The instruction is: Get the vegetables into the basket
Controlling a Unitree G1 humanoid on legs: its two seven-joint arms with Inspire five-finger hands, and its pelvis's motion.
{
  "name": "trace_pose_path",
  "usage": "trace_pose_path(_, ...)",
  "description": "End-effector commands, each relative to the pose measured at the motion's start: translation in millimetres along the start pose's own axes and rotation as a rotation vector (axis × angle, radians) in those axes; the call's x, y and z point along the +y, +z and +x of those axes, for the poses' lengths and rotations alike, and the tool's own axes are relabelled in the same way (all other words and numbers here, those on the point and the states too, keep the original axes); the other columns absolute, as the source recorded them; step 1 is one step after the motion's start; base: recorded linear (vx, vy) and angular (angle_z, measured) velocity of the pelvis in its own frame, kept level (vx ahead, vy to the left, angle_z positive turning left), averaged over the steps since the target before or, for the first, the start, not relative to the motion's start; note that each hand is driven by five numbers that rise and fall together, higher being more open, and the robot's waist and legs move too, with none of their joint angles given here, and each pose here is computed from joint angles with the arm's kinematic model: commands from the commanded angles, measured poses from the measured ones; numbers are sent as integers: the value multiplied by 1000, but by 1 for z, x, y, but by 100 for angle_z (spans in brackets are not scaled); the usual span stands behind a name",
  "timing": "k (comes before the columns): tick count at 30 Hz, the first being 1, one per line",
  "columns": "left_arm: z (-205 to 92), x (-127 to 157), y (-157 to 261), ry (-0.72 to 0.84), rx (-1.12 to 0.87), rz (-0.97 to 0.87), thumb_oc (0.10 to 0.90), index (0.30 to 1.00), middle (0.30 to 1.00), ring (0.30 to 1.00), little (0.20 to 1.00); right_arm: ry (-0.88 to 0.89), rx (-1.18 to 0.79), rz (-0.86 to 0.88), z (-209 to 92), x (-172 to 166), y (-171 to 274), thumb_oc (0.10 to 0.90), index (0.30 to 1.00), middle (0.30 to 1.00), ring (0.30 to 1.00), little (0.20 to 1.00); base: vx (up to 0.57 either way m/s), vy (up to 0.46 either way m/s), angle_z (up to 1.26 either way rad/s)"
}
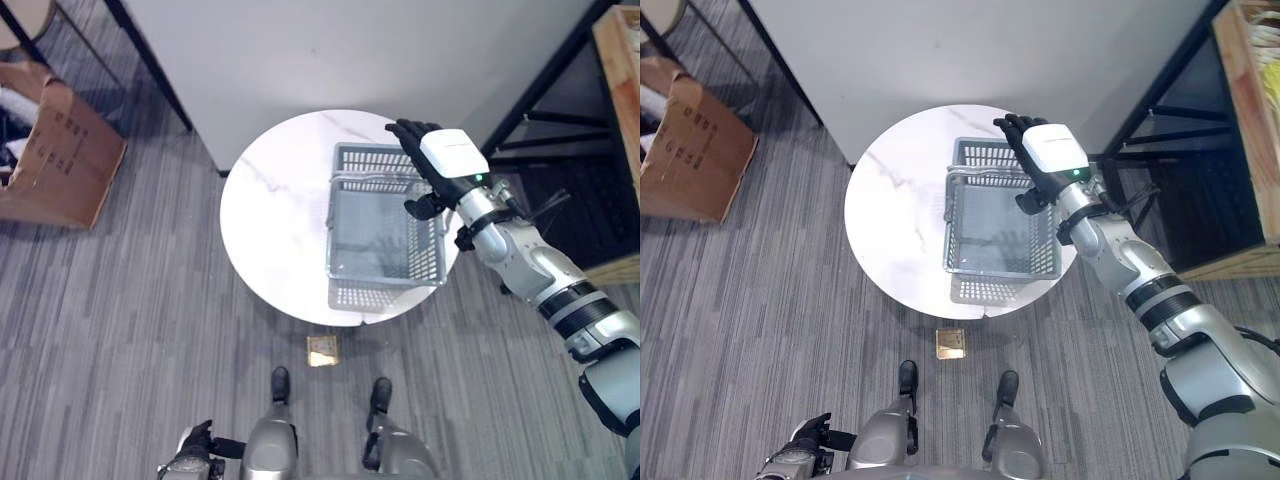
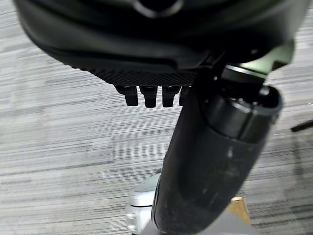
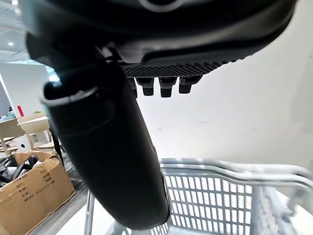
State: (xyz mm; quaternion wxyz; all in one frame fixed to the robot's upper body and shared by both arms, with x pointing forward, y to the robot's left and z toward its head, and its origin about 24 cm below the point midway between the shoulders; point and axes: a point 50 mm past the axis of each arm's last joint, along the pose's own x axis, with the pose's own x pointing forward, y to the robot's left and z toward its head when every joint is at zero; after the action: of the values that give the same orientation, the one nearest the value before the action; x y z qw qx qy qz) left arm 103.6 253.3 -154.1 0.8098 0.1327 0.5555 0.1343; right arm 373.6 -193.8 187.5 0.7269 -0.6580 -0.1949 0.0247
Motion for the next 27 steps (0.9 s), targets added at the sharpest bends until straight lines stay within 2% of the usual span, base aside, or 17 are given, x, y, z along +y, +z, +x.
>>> trace_pose_path(1, 2, 22, -4, 81, 31, 8, 900, 1000, 1000, 1000, 1000, -190, -6, -26, 26, -58, 5, 900, 1000, 1000, 1000, 1000, -6, 2, 9)
trace_pose_path(11, 3, 23, 9, 81, -14, -22, 900, 1000, 1000, 1000, 1000, -180, 150, -49, 45, -61, -13, 900, 1000, 1000, 1000, 1000, 5, 7, 6)
trace_pose_path(20, 3, 16, 14, 60, -35, -22, 900, 1000, 1000, 1000, 1000, -102, 300, -10, 37, -34, -36, 900, 1000, 1000, 1000, 1000, 0, 0, 0)
trace_pose_path(21, 3, 15, 13, 61, -34, -22, 900, 1000, 1000, 1000, 1000, -101, 304, -10, 37, -32, -36, 612, 596, 596, 596, 596, 0, 0, 0)
trace_pose_path(22, 3, 15, 13, 61, -34, -22, 900, 1000, 1000, 1000, 1000, -101, 304, -10, 37, -32, -36, 527, 478, 478, 478, 478, 0, 0, 0)
trace_pose_path(23, 3, 15, 13, 61, -35, -19, 900, 1000, 1000, 1000, 1000, -88, 309, -20, 36, -28, -37, 400, 300, 300, 300, 300, 0, 0, 0)
trace_pose_path(27, 3, 14, 14, 57, -36, -2, 900, 1000, 1000, 1000, 1000, -62, 331, -29, 33, -20, -40, 400, 300, 300, 300, 300, 0, 0, 0)
